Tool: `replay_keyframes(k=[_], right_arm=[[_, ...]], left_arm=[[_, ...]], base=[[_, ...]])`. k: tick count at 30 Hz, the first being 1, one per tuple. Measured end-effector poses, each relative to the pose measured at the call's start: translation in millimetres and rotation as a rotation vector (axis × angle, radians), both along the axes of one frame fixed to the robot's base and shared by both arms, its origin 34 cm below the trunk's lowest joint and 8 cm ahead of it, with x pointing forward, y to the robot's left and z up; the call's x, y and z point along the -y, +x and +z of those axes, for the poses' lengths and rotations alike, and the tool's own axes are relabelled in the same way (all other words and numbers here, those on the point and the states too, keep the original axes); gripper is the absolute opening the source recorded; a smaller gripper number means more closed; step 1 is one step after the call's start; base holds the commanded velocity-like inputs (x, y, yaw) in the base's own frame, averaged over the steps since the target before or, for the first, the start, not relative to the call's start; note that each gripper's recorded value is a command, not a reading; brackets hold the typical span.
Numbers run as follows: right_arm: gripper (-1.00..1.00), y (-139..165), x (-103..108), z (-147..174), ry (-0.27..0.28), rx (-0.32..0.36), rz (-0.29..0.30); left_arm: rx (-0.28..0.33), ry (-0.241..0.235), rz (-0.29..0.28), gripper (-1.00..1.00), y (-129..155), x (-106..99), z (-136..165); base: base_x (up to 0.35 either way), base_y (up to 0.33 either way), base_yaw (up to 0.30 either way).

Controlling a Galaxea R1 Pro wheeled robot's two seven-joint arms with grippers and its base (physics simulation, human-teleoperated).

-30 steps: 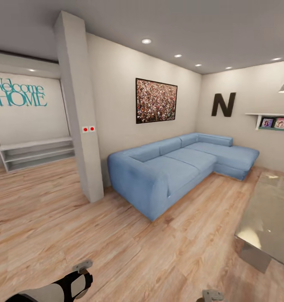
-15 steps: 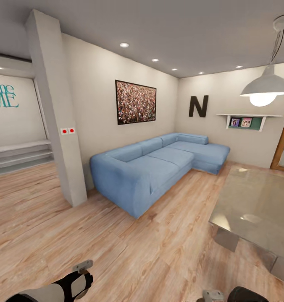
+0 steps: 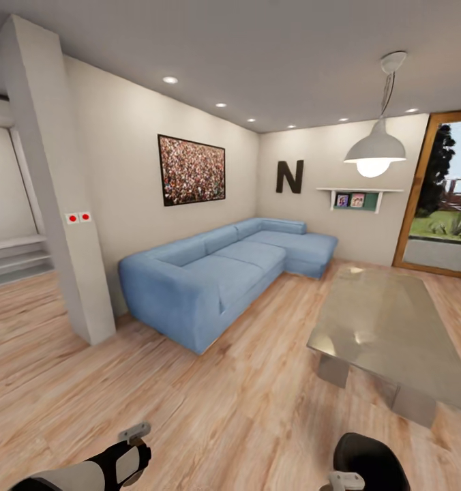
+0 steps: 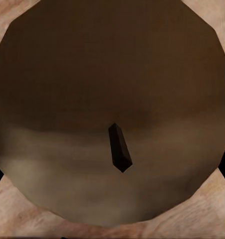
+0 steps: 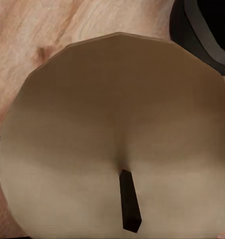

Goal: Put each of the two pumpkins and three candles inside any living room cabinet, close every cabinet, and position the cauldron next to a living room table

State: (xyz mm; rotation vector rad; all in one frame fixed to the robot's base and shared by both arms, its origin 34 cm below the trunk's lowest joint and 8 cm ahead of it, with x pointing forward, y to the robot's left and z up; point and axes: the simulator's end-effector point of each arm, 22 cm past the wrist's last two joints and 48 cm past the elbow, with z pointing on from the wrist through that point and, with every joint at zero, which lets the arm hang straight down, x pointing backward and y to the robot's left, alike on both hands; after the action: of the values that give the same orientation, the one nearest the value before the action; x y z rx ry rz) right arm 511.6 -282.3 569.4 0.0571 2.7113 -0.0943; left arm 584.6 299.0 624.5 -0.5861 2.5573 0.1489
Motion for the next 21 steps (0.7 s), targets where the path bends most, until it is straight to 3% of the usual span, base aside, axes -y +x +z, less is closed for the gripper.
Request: replay_keyframes(k=[7,21], right_arm=[[-1.0,0.9,0.3,2.0,-0.001,0.003,-0.002],[-1.0,1.4,0.3,3.8,0.001,0.004,-0.005]], left_arm=[[0.006,-0.001,-0.001,-1.0,1.3,0.8,2.7],[0.012,-0.001,-0.001,-1.0,2.3,0.9,5.3]], base=[[-0.255,0.0,-0.268],[-0.015,0.0,-0.292]])
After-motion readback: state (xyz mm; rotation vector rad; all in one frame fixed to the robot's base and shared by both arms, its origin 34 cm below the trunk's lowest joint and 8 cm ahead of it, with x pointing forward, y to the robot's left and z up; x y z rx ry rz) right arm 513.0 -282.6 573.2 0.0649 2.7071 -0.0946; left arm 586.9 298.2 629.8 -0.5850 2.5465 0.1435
